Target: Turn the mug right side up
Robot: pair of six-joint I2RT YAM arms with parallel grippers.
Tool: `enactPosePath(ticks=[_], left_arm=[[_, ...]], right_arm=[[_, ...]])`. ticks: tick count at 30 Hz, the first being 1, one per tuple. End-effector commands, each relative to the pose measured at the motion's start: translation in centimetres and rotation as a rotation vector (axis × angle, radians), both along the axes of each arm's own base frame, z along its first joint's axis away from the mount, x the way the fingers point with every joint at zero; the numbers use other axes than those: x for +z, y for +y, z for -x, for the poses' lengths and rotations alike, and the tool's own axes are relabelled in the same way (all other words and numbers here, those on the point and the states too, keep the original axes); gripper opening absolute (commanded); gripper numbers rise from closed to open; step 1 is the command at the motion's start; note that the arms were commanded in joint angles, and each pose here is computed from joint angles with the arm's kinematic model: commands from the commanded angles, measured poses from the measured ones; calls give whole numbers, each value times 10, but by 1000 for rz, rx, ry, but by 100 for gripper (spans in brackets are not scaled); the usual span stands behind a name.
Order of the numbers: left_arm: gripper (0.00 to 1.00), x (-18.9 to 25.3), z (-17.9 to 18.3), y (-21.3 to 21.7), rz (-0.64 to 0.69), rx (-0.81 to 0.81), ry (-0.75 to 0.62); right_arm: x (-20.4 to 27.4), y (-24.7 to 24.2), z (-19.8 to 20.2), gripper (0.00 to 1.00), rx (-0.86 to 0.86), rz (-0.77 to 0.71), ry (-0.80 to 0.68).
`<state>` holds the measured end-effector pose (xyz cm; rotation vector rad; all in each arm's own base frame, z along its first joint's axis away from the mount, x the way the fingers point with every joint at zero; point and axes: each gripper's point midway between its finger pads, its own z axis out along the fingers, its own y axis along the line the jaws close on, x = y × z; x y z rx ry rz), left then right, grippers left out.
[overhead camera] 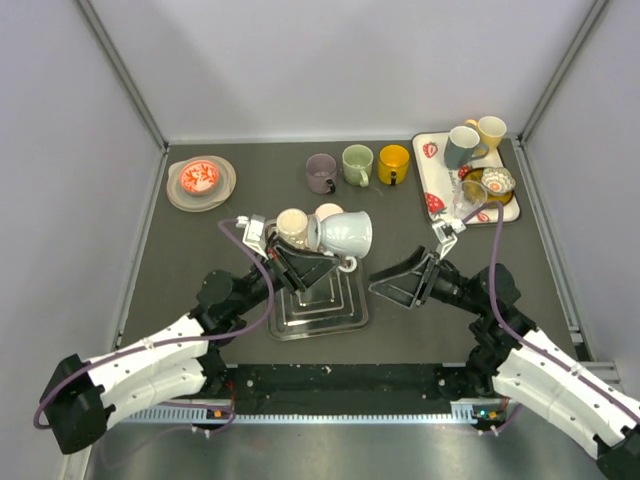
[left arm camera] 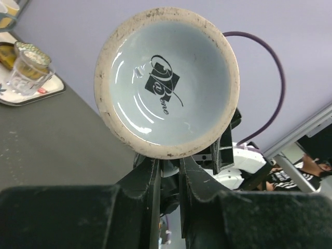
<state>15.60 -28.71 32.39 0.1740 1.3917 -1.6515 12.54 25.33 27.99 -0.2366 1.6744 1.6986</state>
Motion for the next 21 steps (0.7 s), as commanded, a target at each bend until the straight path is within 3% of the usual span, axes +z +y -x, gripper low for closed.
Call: enactPosePath(ticks=[1,21], left_arm=[[0,67,20,19,254,-49,-119],[0,46,21,4,216,-112,-72]], right_arm=[[47,3,9,86,62,-176,-93],[76,26,-14,73,90,-232,-86]])
